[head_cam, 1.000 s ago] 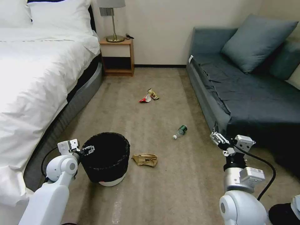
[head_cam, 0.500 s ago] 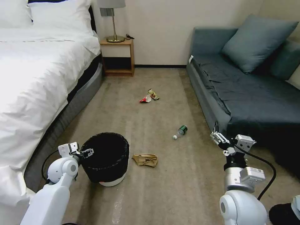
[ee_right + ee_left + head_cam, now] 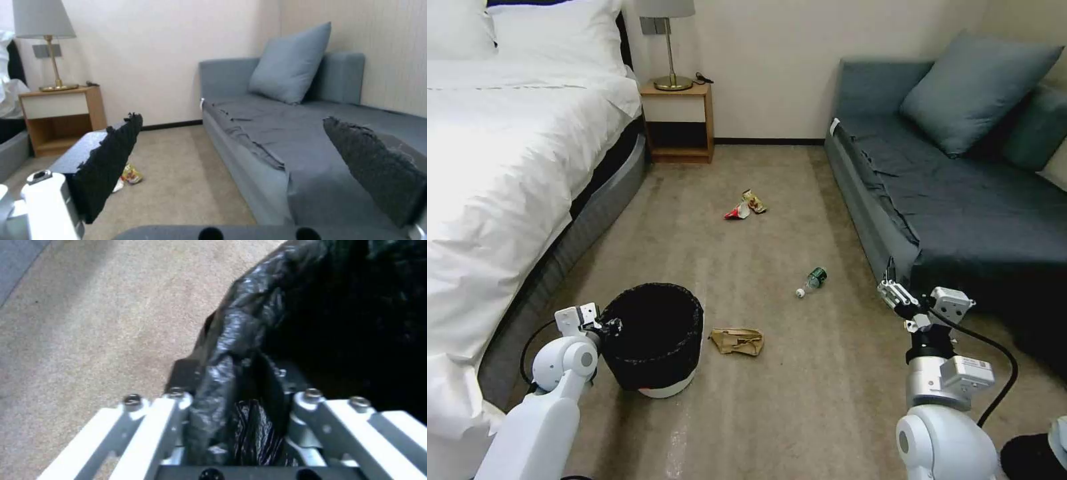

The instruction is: Pick up the trash bin, then pick up the garbage on the floor and place it into the trash bin.

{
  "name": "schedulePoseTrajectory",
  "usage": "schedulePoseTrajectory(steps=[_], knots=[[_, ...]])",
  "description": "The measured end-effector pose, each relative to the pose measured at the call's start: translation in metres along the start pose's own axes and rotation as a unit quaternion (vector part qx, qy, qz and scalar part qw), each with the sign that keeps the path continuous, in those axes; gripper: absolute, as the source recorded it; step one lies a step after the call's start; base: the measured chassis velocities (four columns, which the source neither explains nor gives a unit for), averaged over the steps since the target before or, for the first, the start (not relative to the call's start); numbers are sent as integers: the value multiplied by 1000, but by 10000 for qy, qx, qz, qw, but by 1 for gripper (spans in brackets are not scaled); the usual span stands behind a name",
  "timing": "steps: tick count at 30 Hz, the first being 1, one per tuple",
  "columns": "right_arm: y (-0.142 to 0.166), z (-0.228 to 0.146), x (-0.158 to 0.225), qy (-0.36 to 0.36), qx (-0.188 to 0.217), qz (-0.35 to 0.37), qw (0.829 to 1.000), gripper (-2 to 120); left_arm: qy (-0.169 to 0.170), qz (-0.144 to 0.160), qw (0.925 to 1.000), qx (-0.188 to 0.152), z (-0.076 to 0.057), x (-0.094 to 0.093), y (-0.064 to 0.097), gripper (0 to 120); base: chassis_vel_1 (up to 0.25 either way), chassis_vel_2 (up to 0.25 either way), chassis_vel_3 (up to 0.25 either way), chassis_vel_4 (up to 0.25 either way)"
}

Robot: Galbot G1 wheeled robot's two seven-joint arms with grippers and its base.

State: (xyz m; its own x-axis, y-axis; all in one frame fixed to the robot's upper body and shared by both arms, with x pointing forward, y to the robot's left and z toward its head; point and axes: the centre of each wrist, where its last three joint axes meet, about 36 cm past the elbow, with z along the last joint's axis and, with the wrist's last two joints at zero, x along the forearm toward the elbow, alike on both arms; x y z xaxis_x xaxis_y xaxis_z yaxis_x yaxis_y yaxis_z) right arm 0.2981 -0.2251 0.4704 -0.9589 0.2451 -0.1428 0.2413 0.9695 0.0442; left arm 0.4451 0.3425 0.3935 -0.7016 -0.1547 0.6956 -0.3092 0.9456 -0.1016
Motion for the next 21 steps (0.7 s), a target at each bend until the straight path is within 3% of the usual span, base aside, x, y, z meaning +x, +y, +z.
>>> schedulePoseTrajectory(steps=[3,8,15,21], knots=[[0,0,1,-5,-4,8,10000,100,36,25,10000,73,1,0,2,12,0,0,0,0],[0,0,1,-30,-10,20,10000,100,78,76,9998,193,4,2,3,4,0,0,0,0],[0,0,1,-63,-56,41,10000,100,83,64,9992,376,5,8,9,4,0,0,0,0],[-4,-1,0,-151,-87,54,9998,100,-176,57,9988,447,-7,27,11,4,0,0,0,0]])
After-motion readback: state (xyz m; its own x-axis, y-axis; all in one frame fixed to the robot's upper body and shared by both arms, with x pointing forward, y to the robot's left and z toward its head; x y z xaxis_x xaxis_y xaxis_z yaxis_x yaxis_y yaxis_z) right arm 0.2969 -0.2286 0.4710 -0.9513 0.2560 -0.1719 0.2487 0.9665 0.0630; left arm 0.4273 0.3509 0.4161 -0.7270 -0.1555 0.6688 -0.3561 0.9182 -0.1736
